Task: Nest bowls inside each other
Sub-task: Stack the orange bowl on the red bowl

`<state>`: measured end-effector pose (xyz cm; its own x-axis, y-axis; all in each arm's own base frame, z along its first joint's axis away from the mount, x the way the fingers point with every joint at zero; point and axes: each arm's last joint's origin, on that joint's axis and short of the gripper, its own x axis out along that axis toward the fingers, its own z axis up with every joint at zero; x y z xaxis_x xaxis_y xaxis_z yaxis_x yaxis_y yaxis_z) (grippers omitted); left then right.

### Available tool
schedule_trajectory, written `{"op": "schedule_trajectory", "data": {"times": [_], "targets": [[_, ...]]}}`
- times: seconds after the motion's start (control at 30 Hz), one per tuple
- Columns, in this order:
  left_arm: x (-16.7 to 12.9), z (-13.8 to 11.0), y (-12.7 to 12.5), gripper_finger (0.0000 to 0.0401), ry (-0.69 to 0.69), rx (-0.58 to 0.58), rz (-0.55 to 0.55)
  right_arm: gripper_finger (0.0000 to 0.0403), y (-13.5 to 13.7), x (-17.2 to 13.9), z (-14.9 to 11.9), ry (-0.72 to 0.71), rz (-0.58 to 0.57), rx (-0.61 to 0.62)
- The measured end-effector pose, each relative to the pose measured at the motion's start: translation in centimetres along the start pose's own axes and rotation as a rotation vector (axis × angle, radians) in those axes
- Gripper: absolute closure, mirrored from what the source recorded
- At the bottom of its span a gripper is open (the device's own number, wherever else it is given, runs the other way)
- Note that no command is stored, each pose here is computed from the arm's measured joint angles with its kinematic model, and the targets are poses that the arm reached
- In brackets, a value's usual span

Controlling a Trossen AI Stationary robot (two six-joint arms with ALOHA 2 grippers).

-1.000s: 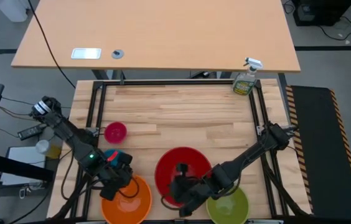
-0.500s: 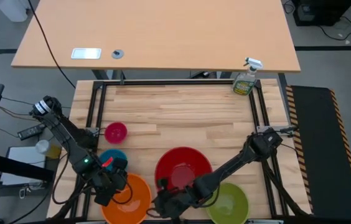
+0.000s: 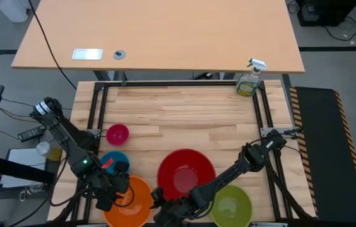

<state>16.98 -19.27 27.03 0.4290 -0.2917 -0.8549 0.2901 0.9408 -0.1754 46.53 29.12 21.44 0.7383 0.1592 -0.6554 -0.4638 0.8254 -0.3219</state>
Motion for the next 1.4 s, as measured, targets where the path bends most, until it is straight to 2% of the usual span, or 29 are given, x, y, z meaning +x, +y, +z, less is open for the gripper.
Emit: {"op": "schedule_trajectory", "data": {"times": [0.13, 0.27, 0.33, 0.6, 0.77, 0.93, 1.17, 1.33, 1.4], "targets": [[0.0, 0.0, 0.0, 0.017, 0.001, -0.01, 0.001, 0.015, -0.3, 0.1, 0.0, -0.01, 0.026, -0.06], [0.0, 0.0, 0.0, 0.017, -0.001, -0.035, 0.004, 0.0151, -1.1, 0.9, -0.1, -0.059, 0.07, -0.065], [0.0, 0.0, 0.0, 0.017, 0.0, -0.05, 0.005, 0.0156, -1.5, 1.3, -0.6, -0.032, 0.069, -0.086], [0.0, -0.1, -0.1, 0.017, 0.002, -0.099, 0.006, 0.0179, -3.2, 1.6, -1.2, 0.014, 0.006, -0.144], [0.0, -0.1, 0.0, 0.017, 0.003, -0.132, 0.006, 0.0193, -4.7, 1.8, -1.7, 0.063, -0.098, -0.099], [0.0, -0.4, -0.1, 0.017, 0.023, -0.142, 0.016, 0.0197, -5.8, 1.8, -1.9, 0.071, -0.13, -0.092], [-0.1, -0.7, -0.3, 0.017, 0.035, -0.143, 0.021, 0.0197, -4.3, 1.6, -0.8, -0.04, -0.005, -0.095], [-0.1, -0.7, -0.2, 0.017, 0.02, -0.143, 0.042, 0.0197, -3.4, 1.2, 0.9, -0.198, -0.02, -0.079], [-0.1, -0.6, -0.2, 0.017, 0.011, -0.143, 0.053, 0.0197, -3.5, 1.7, 0.9, -0.212, -0.051, -0.061]]}}
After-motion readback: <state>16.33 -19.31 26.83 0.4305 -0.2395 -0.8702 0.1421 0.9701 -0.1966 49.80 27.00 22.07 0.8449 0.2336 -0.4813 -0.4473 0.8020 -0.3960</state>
